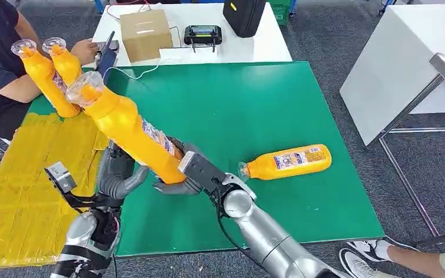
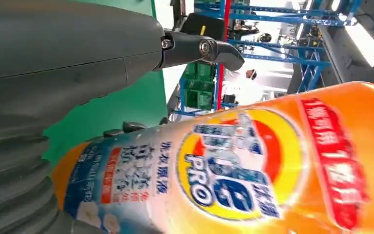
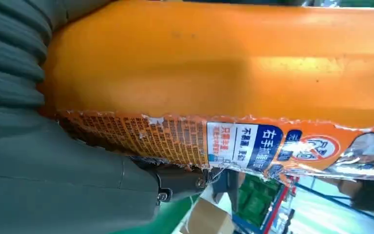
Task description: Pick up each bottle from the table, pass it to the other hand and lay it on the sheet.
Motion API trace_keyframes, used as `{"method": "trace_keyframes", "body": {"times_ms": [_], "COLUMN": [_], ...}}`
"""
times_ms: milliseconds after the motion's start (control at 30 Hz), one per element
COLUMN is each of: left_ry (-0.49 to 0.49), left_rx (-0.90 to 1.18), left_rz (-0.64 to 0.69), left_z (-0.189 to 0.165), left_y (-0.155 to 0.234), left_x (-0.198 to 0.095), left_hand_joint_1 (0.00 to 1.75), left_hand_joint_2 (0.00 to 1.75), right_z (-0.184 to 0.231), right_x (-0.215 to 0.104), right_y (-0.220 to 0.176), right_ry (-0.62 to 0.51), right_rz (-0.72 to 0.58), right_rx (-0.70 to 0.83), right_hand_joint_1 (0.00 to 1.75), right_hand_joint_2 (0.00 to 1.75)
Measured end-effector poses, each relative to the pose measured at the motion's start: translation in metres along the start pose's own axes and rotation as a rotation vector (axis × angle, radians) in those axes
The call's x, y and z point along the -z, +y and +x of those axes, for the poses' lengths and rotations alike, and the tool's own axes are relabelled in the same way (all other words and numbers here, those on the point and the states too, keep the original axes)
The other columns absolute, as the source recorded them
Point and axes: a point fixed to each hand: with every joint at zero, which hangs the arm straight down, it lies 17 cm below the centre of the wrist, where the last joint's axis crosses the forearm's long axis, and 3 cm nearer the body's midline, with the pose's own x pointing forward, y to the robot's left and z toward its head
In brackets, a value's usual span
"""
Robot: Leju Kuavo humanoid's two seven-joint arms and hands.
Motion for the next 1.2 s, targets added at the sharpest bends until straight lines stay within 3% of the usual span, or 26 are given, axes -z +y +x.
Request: {"method": "trace_keyframes", "body": {"times_ms": [367, 700, 867, 900, 933, 1200], "left_ry": [-0.001, 0.025, 0.063, 0.068, 0.075, 0.117], "left_rx": [-0.006, -0.020, 0.002, 0.006, 0.011, 0.075], "left_rz": [-0.006, -0.012, -0.021, -0.022, -0.023, -0.049], "left_z": [0.002, 0.005, -0.003, -0.004, -0.006, -0.018], "left_y": [0.000, 0.013, 0.016, 0.016, 0.017, 0.016], "left_x": [-0.003, -0.015, -0.021, -0.021, -0.022, -0.034], "left_hand_joint_1": [0.00, 0.00, 0.00, 0.30, 1.75, 1.75], "left_hand_joint_2": [1.75, 1.75, 1.75, 1.75, 1.75, 1.75], "right_z": [-0.015, -0.088, -0.105, -0.107, -0.108, -0.121], "right_x": [-0.006, -0.054, -0.066, -0.067, -0.068, -0.078], "right_y": [0.006, 0.021, 0.023, 0.024, 0.025, 0.032], "right_ry": [0.038, 0.189, 0.230, 0.235, 0.239, 0.271], "right_rz": [0.027, 0.095, 0.117, 0.120, 0.123, 0.140], "right_rx": [-0.036, -0.149, -0.181, -0.183, -0.187, -0.190], "right_hand_joint_1": [1.75, 1.75, 1.75, 1.75, 1.75, 1.75], "right_hand_joint_2": [1.75, 1.75, 1.75, 1.75, 1.75, 1.75]}}
